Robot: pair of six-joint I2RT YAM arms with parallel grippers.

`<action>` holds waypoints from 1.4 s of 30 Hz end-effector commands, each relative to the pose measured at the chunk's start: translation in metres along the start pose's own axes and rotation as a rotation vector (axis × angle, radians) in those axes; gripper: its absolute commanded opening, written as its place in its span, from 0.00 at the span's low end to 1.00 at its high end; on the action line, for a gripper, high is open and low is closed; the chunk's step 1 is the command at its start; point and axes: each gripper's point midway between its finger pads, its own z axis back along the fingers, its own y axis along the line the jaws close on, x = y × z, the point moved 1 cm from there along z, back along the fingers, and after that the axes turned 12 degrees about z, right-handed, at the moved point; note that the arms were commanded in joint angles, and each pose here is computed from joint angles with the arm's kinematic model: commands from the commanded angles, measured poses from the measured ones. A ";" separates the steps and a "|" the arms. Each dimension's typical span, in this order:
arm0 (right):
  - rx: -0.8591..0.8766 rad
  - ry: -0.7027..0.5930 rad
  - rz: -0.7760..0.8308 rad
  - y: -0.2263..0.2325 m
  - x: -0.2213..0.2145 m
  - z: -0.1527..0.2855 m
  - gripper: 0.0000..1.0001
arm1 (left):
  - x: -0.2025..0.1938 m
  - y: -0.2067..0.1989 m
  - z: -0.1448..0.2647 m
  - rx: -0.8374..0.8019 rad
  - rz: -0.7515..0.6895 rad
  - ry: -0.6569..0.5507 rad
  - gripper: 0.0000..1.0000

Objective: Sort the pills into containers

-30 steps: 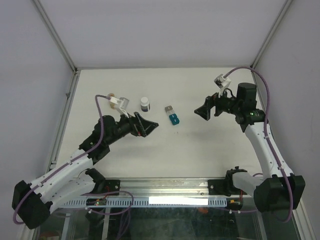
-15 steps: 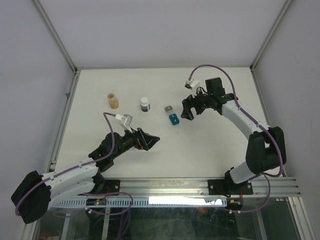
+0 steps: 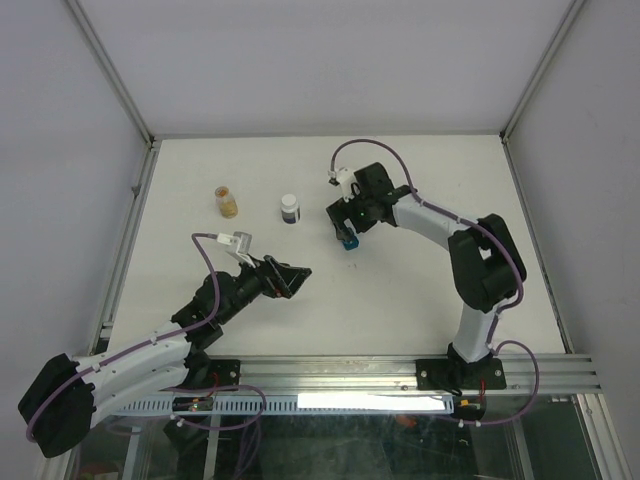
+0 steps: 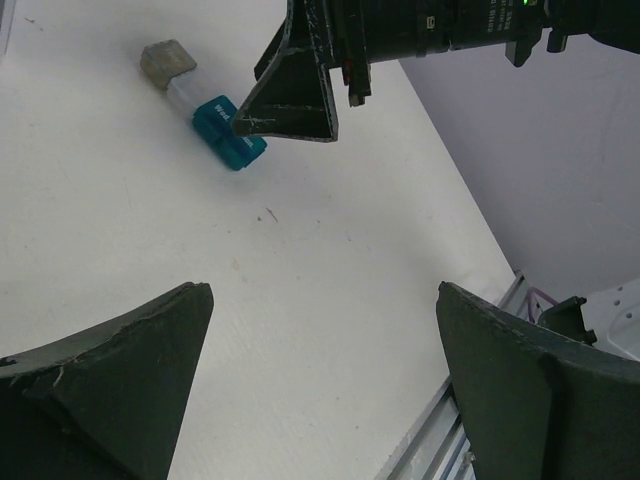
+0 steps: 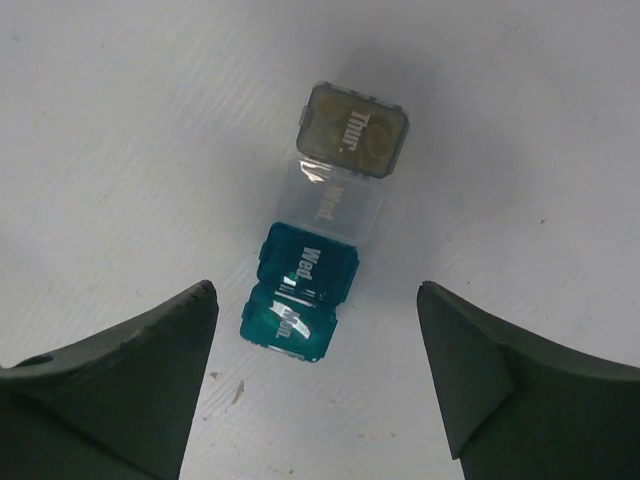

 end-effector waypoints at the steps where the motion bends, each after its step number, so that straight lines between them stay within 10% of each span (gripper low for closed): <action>1: -0.080 -0.024 -0.057 -0.017 0.021 -0.005 0.80 | 0.011 -0.006 -0.001 -0.019 -0.006 -0.054 0.99; 29: 0.009 0.108 0.025 0.009 -0.019 -0.016 0.43 | 0.004 -0.006 -0.001 -0.019 -0.001 -0.013 0.99; 42: 0.203 0.072 0.335 0.047 -0.072 0.032 0.29 | -0.015 -0.021 0.011 -0.180 -0.004 0.053 0.94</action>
